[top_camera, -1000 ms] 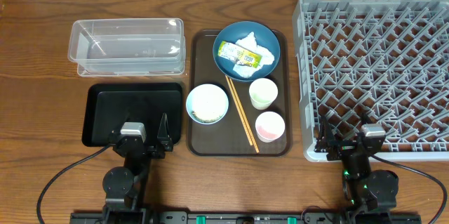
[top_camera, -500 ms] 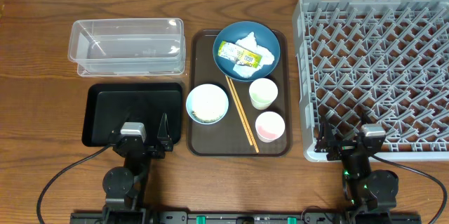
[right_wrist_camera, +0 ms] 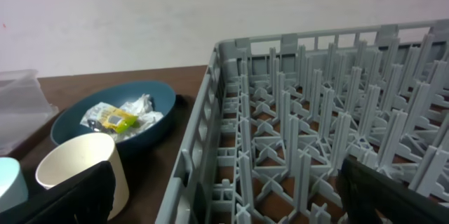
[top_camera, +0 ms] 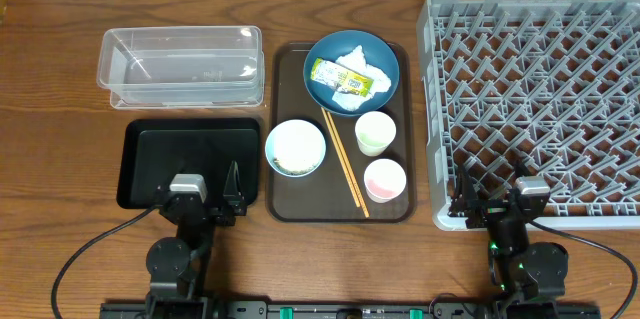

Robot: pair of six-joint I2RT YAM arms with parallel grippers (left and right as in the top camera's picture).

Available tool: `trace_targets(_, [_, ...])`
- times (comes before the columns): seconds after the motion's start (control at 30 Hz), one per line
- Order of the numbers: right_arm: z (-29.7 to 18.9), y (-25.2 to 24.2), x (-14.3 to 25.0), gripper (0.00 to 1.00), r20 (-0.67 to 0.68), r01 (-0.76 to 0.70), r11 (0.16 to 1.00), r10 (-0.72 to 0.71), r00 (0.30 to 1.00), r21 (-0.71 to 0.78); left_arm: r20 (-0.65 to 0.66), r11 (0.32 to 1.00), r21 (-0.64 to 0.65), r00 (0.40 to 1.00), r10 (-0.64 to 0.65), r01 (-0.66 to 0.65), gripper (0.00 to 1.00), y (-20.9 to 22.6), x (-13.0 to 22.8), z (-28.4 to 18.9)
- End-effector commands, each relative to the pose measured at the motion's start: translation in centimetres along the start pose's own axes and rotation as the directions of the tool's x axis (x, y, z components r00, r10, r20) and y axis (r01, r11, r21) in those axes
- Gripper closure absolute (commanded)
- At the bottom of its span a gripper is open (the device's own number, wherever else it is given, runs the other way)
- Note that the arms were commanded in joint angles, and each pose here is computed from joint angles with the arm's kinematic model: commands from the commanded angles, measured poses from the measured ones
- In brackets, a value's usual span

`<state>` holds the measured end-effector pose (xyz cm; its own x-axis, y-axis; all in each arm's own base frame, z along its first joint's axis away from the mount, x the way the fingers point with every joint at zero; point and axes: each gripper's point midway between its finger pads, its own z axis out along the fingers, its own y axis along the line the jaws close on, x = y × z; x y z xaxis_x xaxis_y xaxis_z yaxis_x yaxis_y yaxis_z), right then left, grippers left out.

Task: Sort waste into correct bins and load items into the dishwasher rack

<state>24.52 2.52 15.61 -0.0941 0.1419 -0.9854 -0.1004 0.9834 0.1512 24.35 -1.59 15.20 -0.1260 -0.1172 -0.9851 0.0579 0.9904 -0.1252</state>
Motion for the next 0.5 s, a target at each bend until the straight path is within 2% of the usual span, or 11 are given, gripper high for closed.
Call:
trace_targets(0.0, [-0.1,-0.1,0.0,0.01,-0.01,-0.01,1.0,0.011,1.0,0.01,-0.064,0.999,-0.005,0.997,-0.039,0.038,0.08,0.1,1.1,-0.1])
trace_targets(0.27, [-0.8,-0.3,-2.3,0.01,-0.032,-0.011,0.999,0.013,0.999,0.044,-0.219,0.998,-0.032,0.973,-0.065,0.06,0.08,0.0,0.7,-0.7])
trace_targets(0.47, [-0.8,-0.1,-3.6,0.01,-0.166,-0.031,0.997,0.042,0.985,0.069,-0.359,0.997,-0.029,0.93,-0.074,0.069,0.08,-0.7,-0.6,-0.1])
